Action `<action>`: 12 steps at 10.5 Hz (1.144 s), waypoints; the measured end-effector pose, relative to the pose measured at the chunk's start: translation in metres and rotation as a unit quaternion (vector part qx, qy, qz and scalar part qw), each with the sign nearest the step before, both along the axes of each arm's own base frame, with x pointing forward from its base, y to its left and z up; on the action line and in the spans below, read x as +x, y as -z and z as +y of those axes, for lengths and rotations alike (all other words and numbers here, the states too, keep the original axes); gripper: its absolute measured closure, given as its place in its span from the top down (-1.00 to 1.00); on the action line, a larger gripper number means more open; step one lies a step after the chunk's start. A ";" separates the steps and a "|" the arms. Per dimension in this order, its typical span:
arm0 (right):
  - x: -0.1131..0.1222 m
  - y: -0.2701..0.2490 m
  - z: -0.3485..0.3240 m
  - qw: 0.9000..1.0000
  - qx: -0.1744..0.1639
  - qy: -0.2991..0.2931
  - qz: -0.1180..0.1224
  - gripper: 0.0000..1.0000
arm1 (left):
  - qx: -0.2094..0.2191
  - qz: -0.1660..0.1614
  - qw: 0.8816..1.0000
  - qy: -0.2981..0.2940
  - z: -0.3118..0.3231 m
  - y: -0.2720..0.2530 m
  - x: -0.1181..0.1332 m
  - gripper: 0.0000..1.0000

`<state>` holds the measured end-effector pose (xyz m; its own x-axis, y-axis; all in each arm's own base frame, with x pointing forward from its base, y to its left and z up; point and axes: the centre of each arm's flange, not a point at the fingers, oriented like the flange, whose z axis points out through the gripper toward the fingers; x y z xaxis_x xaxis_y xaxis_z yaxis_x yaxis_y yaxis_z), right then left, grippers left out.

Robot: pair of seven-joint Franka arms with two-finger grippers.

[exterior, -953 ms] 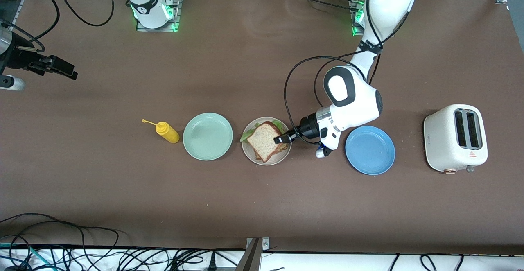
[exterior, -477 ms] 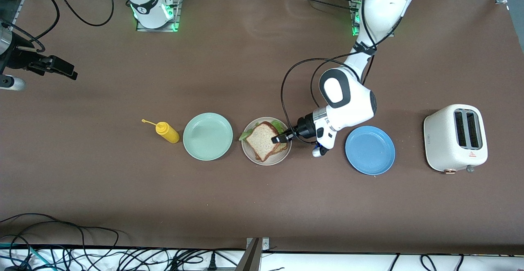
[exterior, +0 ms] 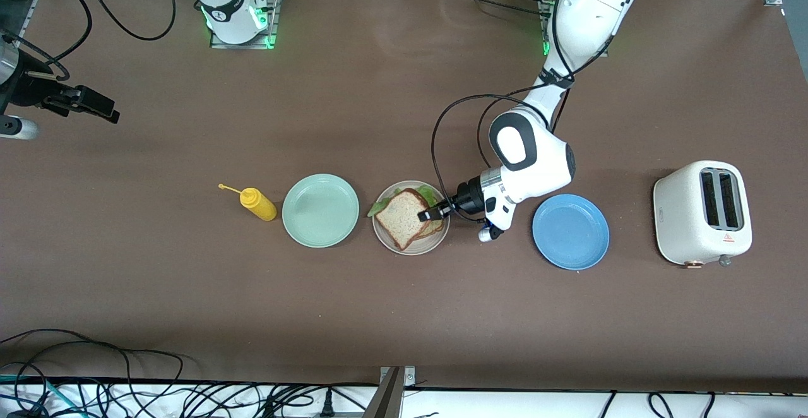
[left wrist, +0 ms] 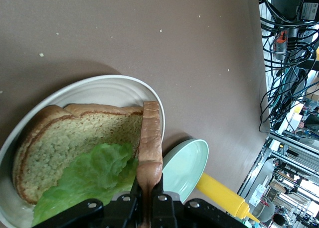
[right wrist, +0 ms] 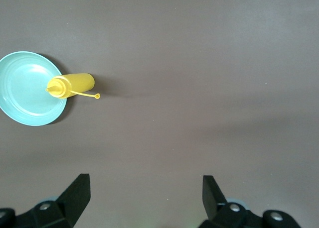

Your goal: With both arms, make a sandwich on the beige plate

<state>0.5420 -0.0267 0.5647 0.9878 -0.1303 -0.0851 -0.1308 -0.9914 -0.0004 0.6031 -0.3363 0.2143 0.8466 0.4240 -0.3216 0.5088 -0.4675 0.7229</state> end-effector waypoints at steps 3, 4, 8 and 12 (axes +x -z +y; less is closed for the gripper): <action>0.000 0.000 0.000 1.000 0.000 0.000 0.000 1.00 | 0.011 -0.032 0.999 0.025 0.007 0.009 0.002 -0.67; 0.000 0.000 0.000 1.000 0.000 0.000 0.000 1.00 | 0.015 -0.039 0.999 0.031 0.010 0.013 0.002 -0.47; 0.000 0.000 0.000 1.000 0.000 0.000 0.000 1.00 | 0.022 -0.048 0.998 0.035 0.017 0.017 0.004 0.67; 0.000 0.000 0.001 1.000 0.000 -0.001 0.000 1.00 | 0.054 -0.068 0.995 0.051 0.042 0.017 0.017 1.00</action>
<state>0.5420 -0.0259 0.5648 0.9880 -0.1288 -0.0851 -0.1293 -0.9916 -0.0005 0.6204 -0.2945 0.1976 0.9194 0.3604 -0.1577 0.3557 -0.5902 0.7247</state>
